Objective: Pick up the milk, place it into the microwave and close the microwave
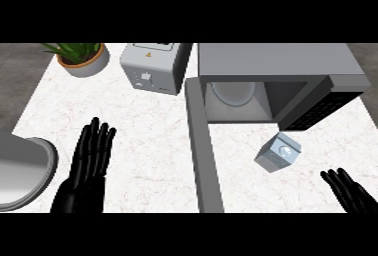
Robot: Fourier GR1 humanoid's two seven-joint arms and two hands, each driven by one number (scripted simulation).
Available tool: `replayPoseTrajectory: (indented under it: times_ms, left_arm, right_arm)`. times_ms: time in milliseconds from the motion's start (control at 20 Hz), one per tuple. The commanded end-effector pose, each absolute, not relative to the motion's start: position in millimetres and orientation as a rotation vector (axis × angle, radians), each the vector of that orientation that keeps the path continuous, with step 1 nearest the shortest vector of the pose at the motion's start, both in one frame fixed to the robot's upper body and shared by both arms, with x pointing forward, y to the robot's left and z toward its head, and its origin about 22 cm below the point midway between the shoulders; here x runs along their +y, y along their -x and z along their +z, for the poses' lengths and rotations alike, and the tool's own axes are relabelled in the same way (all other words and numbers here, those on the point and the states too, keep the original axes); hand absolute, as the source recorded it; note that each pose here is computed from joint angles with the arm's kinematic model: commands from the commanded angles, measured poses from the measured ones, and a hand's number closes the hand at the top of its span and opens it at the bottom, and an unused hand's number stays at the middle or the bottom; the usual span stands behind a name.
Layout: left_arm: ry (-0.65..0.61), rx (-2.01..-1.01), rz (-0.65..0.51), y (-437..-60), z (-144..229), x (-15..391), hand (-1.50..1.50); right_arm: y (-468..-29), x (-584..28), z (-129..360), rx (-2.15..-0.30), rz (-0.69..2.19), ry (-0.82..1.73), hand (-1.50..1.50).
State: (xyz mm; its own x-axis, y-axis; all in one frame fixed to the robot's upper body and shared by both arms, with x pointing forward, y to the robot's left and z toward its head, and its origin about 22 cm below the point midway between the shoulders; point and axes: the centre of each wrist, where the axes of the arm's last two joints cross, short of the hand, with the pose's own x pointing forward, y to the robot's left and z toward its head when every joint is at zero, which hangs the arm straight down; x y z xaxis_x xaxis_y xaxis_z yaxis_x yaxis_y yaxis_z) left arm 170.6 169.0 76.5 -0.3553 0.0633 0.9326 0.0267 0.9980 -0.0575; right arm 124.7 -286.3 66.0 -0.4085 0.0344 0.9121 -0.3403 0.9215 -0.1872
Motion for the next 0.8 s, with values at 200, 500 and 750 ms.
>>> replayPoseTrajectory:
  times_ms: [200,500,750]
  left_arm:
    - [0.079,-1.94,0.048,-147,58,130,-1.5]
    - [0.042,-1.953,0.048,-143,49,137,-1.5]
    - [0.106,-1.915,0.056,-136,41,121,-1.5]
  right_arm:
    - [-141,-292,32,-1.929,0.405,-0.18,-1.5]
    - [-147,-291,-9,-1.964,0.395,-0.118,-1.5]
    - [-160,-302,-14,-1.943,0.381,-0.115,-1.5]
